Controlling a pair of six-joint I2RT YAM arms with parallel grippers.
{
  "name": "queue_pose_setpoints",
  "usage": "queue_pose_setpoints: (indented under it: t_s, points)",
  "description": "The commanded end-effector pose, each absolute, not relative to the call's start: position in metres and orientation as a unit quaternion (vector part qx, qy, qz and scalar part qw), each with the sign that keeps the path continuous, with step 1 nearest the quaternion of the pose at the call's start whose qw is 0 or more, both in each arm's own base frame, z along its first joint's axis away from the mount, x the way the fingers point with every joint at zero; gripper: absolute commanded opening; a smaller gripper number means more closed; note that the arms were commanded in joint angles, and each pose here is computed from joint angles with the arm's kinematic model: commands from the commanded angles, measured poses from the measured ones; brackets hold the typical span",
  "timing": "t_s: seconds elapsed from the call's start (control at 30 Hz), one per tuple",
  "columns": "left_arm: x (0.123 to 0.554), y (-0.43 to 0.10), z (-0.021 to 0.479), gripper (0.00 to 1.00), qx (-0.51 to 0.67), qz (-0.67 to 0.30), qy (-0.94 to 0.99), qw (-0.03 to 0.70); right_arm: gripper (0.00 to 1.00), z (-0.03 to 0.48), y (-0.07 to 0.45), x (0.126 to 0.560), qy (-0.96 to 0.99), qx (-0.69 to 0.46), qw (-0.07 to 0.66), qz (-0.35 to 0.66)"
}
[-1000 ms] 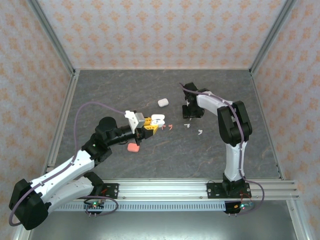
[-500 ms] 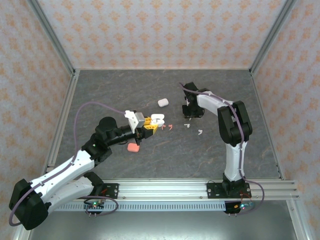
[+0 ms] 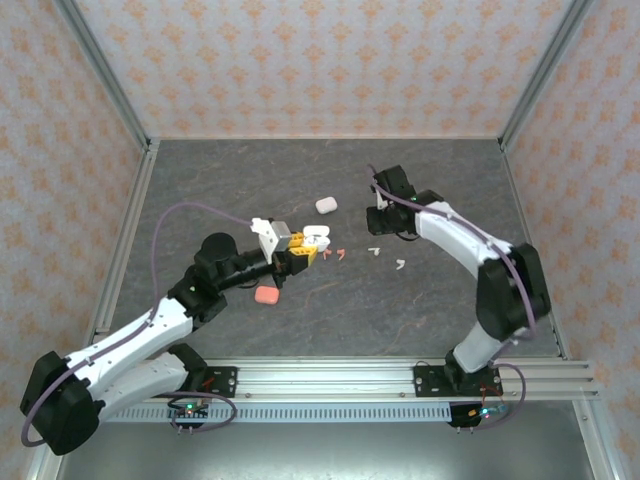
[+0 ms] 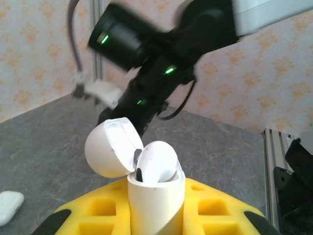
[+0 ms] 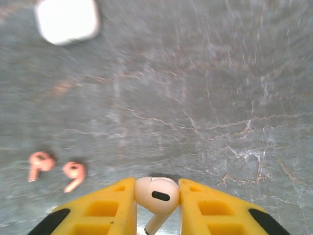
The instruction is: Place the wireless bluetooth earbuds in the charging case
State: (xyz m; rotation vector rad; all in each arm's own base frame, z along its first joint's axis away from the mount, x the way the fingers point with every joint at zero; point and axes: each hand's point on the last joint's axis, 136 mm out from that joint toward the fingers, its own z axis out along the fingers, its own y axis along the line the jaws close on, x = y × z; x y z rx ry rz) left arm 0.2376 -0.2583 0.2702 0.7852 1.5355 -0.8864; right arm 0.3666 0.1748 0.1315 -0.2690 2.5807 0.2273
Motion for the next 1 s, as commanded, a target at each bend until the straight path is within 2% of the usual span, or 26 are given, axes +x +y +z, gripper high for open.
queue_pose_setpoints:
  t_s: [0.0,0.3,0.5,0.7,0.97]
  points:
    - [0.249,-0.26,0.285,0.0,0.304,-0.383,0.647,0.585,0.24,0.169,0.183,0.361,0.931,-0.114,0.335,0.095]
    - [0.284,-0.265,0.275,0.0,0.226,-0.385,0.695,0.563,0.24,0.251,0.216,0.321,0.86,-0.147,0.447,0.197]
    - [0.288,-0.28,0.278,0.0,0.223,-0.424,0.686,0.547,0.24,0.287,0.24,0.301,0.81,-0.17,0.495,0.266]
    - [0.287,-0.281,0.278,0.0,0.225,-0.431,0.679,0.55,0.24,0.303,0.256,0.291,0.783,-0.185,0.513,0.3]
    - [0.287,-0.283,0.281,0.0,0.225,-0.438,0.674,0.55,0.24,0.301,0.273,0.291,0.781,-0.199,0.5,0.316]
